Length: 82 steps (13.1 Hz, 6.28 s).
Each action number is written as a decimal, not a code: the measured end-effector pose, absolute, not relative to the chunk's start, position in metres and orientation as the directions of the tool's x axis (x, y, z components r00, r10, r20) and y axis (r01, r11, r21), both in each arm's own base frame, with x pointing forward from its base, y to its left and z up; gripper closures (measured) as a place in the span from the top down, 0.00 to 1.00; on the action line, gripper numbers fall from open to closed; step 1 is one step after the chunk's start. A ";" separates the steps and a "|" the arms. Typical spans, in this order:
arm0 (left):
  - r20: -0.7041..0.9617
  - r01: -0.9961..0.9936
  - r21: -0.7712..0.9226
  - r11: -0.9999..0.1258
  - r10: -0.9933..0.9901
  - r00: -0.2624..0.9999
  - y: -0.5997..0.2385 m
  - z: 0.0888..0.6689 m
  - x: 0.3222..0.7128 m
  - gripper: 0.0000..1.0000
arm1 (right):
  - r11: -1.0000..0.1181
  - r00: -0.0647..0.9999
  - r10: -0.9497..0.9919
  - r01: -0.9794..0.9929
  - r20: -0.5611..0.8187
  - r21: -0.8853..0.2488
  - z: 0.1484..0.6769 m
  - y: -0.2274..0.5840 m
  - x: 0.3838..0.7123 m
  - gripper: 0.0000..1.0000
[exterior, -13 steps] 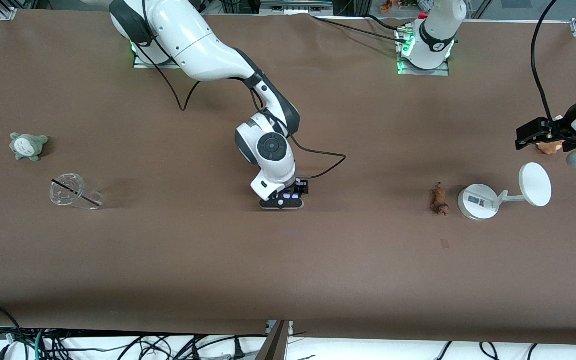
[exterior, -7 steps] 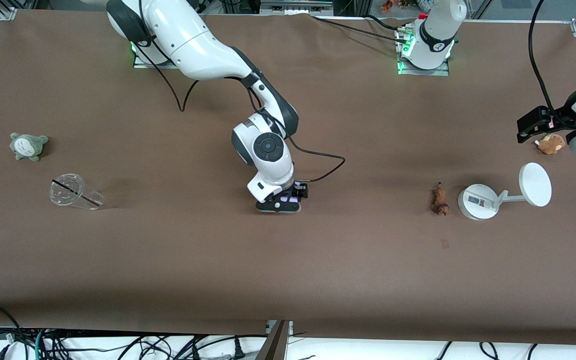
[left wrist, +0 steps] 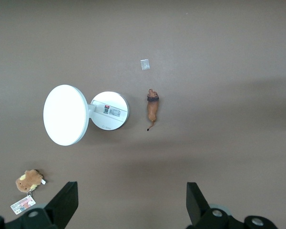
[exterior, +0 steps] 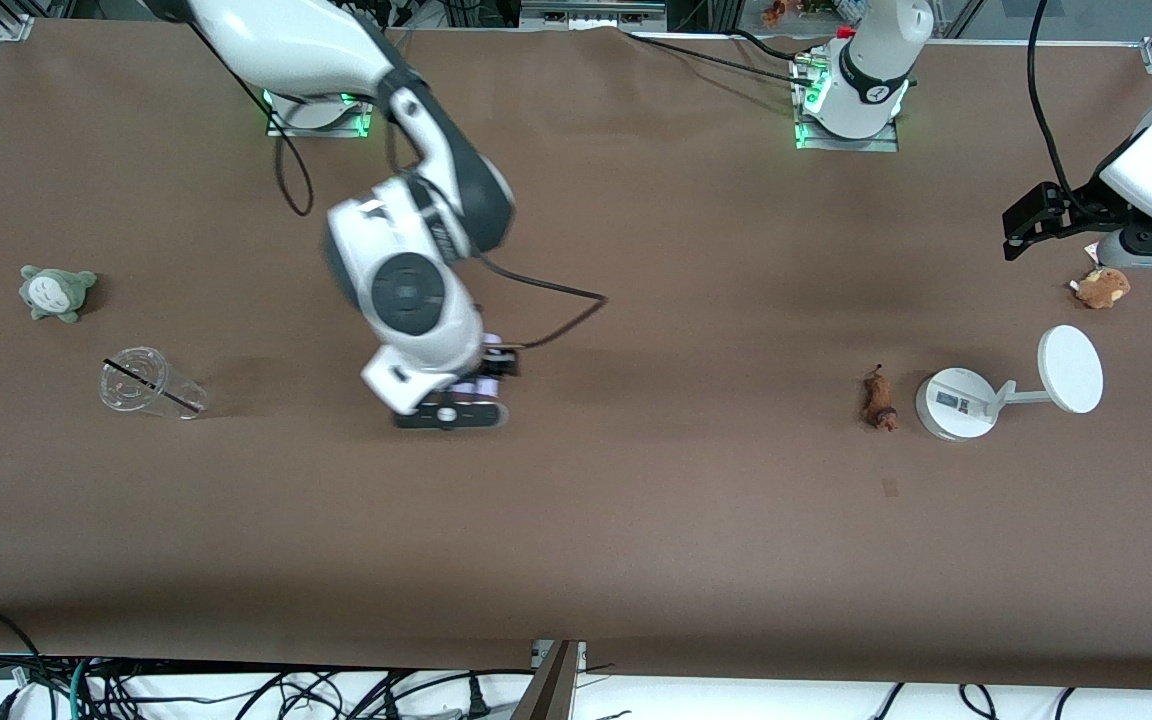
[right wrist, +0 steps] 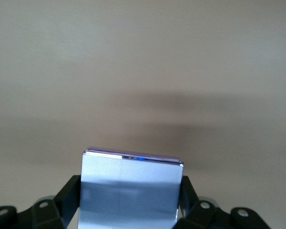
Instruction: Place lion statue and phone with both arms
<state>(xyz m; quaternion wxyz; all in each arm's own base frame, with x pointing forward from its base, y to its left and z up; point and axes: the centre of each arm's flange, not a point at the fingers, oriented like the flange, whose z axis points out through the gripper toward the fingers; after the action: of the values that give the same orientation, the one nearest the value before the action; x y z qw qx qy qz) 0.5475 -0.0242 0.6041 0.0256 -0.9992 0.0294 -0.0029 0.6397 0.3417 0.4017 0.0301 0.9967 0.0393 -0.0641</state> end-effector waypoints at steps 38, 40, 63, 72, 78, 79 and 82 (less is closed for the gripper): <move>-0.013 -0.046 -0.038 -0.998 -0.046 0.999 -0.019 0.599 0.548 1.00 | -0.969 0.969 0.245 0.245 0.008 -0.001 0.175 0.000 0.626 0.86; -0.013 -0.046 -0.038 -0.998 -0.046 0.999 -0.019 0.599 0.548 1.00 | -0.969 0.969 0.245 0.245 0.008 -0.002 0.175 0.000 0.626 0.92; -0.013 -0.046 -0.038 -0.998 -0.046 0.999 -0.019 0.599 0.548 1.00 | -0.979 0.951 0.178 0.145 -0.252 -0.144 0.486 0.013 0.618 0.99; -0.013 -0.046 -0.038 -0.998 -0.046 0.999 -0.019 0.599 0.548 1.00 | -0.991 0.950 0.136 0.134 -0.280 -0.027 0.573 0.065 0.607 0.99; -0.013 -0.046 -0.038 -0.998 -0.046 0.999 -0.019 0.599 0.548 1.00 | -0.991 0.950 0.130 0.129 -0.284 -0.023 0.570 0.063 0.608 0.99; -0.013 -0.046 -0.038 -0.998 -0.046 0.999 -0.019 0.599 0.548 1.00 | -0.992 0.950 0.129 0.128 -0.286 -0.022 0.570 0.062 0.608 1.00; -0.013 -0.047 -0.038 -0.998 -0.046 0.999 -0.019 0.599 0.548 1.00 | -0.992 0.948 0.128 0.127 -0.290 -0.022 0.570 0.061 0.607 0.99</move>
<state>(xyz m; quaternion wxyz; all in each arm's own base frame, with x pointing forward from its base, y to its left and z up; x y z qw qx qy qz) 0.5477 -0.0189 0.5992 0.0193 -0.9995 0.0232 0.0061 0.6070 0.0613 0.5703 -0.0017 0.9870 0.0644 -0.1472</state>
